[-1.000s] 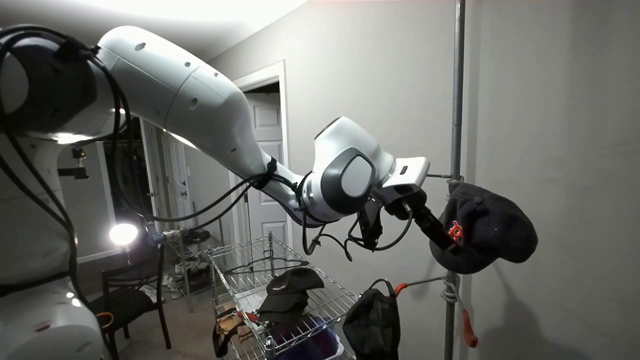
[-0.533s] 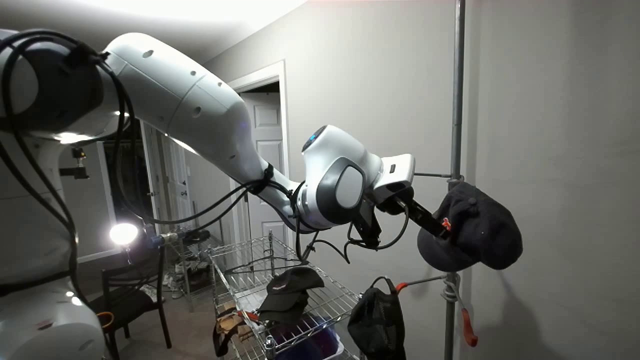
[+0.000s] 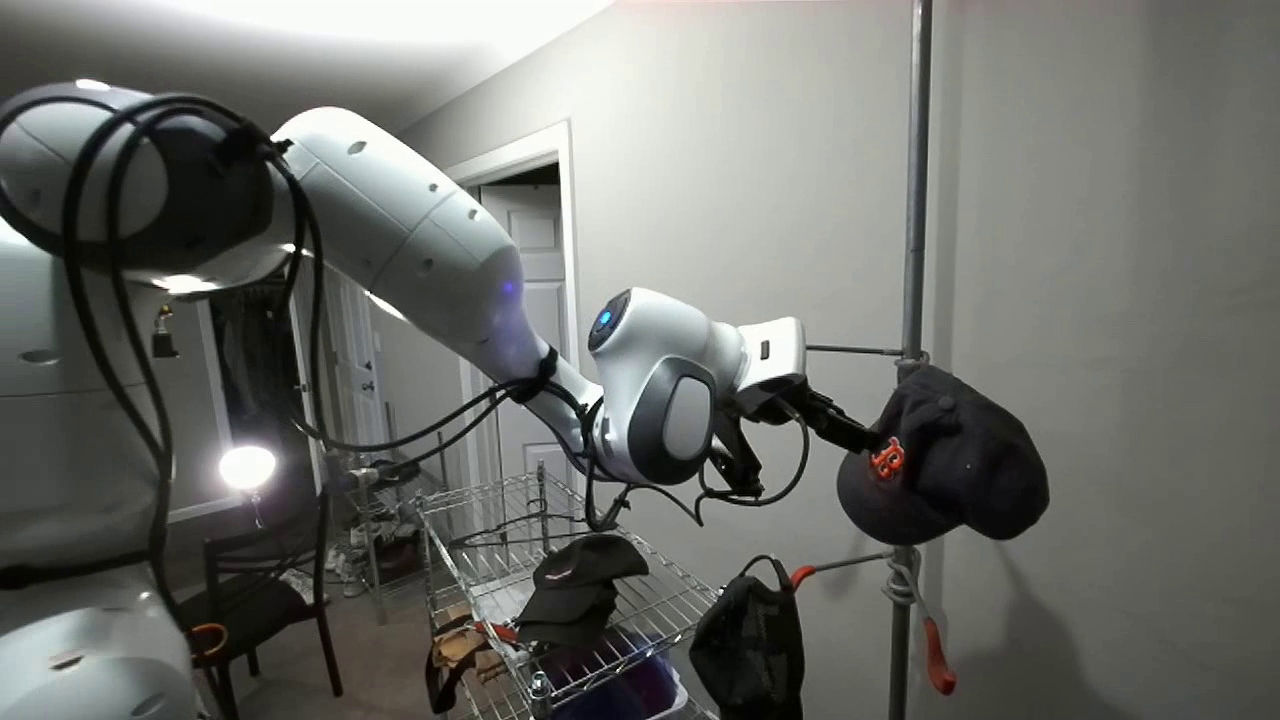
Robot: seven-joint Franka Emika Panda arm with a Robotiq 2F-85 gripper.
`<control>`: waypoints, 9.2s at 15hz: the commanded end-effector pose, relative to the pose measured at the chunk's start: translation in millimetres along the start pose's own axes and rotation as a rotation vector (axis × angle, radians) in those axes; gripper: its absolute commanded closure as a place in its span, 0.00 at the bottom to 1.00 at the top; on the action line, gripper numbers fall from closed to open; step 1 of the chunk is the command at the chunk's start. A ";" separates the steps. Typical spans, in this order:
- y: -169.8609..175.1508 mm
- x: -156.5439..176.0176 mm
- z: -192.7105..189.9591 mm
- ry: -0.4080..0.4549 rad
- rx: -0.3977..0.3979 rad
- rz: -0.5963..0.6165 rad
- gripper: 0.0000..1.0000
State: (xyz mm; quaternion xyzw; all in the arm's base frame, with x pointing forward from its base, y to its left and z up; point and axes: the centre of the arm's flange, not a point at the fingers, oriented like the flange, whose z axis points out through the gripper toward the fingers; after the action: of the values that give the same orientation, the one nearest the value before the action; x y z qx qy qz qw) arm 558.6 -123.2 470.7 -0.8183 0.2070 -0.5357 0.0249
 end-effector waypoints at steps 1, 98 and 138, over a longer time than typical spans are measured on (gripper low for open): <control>4.8 8.6 24.9 0.081 -0.022 0.070 0.00; -340.9 -257.9 -106.6 -0.254 0.534 -0.813 0.96; -288.1 -254.2 -116.5 -0.369 0.175 -0.605 0.00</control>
State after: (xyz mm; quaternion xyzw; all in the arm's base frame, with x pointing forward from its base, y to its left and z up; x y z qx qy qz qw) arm 467.1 311.6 355.7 -0.9320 -0.1459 -0.3317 -0.0096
